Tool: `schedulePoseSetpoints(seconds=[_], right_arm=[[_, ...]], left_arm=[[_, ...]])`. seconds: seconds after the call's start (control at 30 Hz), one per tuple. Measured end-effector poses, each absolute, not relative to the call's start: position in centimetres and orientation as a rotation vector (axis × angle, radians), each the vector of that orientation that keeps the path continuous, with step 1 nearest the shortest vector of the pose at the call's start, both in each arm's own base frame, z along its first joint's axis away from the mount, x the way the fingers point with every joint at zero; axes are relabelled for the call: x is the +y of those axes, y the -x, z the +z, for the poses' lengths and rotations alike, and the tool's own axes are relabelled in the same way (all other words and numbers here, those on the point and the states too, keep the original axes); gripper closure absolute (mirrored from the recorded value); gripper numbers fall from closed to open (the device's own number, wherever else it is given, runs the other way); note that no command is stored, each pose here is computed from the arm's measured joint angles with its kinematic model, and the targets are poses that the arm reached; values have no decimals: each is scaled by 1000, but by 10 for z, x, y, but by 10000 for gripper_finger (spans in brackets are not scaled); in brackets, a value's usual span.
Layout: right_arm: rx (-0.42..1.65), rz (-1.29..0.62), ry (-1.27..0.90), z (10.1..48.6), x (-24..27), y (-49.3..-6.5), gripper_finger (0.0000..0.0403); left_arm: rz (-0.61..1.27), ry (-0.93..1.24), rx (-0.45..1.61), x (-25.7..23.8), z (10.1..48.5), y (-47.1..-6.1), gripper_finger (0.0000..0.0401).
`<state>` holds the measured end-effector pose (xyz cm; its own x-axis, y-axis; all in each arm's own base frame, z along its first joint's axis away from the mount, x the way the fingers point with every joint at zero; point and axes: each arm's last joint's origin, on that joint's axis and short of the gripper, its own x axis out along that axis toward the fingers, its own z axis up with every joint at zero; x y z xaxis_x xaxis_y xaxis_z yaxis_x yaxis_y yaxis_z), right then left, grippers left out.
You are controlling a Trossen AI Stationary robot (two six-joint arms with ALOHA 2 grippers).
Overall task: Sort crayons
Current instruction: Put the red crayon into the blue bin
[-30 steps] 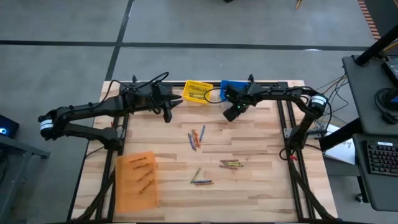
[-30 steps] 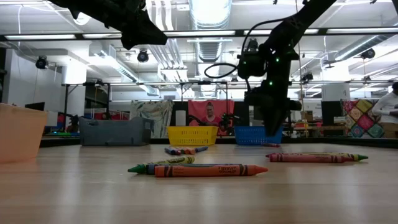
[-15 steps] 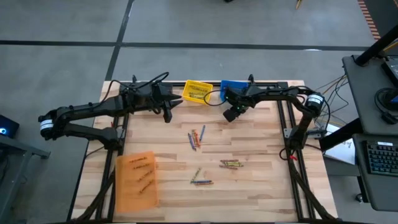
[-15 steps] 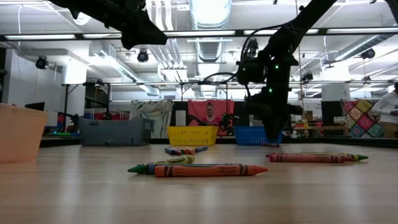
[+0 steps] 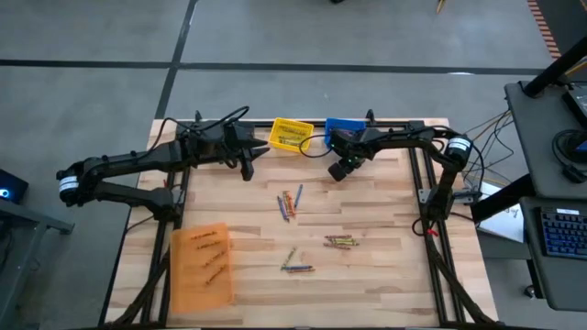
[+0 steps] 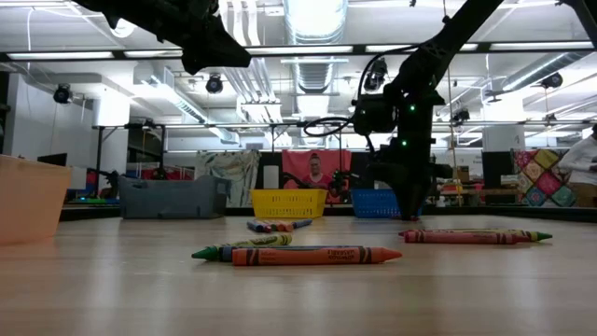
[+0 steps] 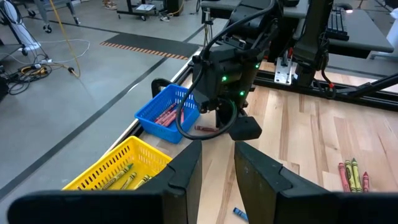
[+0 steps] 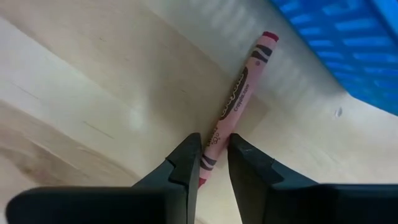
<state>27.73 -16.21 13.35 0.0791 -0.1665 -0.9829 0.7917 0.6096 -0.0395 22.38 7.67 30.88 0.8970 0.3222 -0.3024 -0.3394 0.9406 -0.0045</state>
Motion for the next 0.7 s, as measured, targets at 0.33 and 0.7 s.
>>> schedulePoseSetpoints(seconds=[0.33, 0.7], right_arm=[[1299, -767, -601, 135, -162, -277, 389], [1216, -673, -556, 166, -155, -281, 394]], left_arm=[[343, 58, 304, 77, 309, -224, 324], [343, 58, 303, 77, 309, -224, 324]])
